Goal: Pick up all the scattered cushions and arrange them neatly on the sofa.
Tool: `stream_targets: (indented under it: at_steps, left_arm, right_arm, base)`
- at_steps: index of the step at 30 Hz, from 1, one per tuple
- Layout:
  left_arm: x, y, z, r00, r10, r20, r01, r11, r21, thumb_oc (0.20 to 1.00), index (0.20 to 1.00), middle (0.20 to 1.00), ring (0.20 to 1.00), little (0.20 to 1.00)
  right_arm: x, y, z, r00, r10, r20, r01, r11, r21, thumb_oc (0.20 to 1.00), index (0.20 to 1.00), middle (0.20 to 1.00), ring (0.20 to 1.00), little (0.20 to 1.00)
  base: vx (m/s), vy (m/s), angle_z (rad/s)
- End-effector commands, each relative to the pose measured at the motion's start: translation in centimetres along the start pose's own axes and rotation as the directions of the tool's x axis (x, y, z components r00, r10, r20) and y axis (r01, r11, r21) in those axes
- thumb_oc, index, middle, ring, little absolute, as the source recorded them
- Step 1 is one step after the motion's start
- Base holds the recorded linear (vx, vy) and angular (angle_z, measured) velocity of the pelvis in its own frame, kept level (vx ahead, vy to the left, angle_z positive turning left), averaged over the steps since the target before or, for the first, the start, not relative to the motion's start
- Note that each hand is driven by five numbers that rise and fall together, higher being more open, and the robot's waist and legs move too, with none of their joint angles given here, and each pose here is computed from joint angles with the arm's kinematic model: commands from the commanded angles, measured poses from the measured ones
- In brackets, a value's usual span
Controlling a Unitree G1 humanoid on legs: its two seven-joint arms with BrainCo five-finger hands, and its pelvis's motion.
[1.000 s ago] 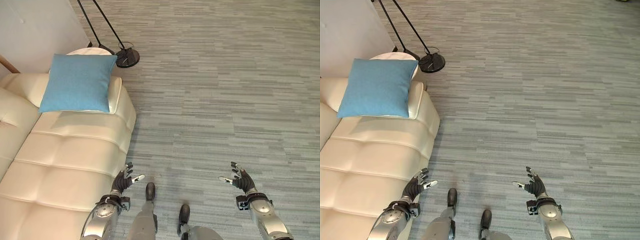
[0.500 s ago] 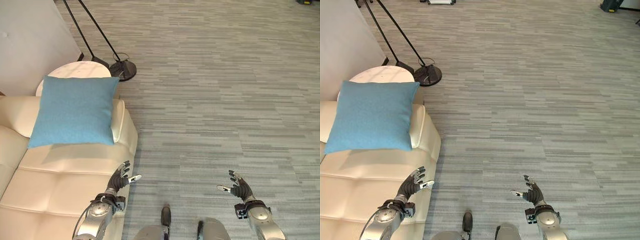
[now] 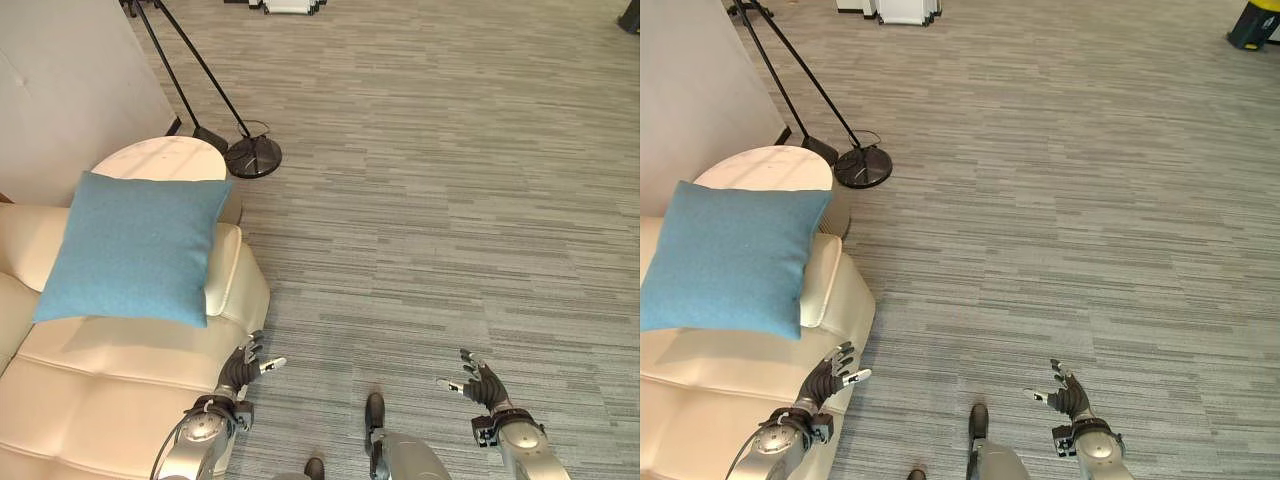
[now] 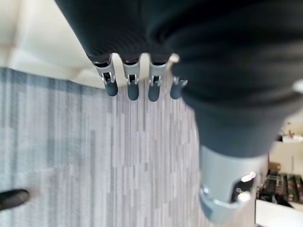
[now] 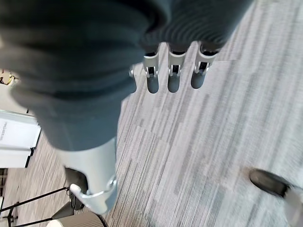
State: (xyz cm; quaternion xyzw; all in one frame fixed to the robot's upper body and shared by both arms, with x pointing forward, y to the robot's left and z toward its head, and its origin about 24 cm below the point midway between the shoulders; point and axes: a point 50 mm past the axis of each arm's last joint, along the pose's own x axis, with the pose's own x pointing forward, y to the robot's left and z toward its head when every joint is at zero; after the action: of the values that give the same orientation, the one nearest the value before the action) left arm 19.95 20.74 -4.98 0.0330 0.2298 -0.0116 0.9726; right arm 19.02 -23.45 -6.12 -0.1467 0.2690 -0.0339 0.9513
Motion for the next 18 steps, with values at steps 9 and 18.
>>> stream_targets:
  at_steps: [9,18]
  left_arm:
    - [0.2,0.5,1.7,0.996,0.020,0.083,-0.022,1.000,0.017,1.000,1.000,1.000,1.000,1.000]
    - [-0.9,1.7,0.1,0.996,0.082,0.034,-0.082,0.997,-0.003,1.000,1.000,1.000,1.000,1.000]
  right_arm:
    - [0.1,-2.0,2.3,0.991,-0.069,0.112,0.070,0.998,-0.002,1.000,1.000,1.000,1.000,1.000]
    - [0.0,-1.0,2.0,0.994,-0.045,0.096,0.047,0.999,-0.014,1.000,1.000,1.000,1.000,1.000]
  base:
    - [0.24,0.029,0.23]
    - [0.28,0.177,0.09]
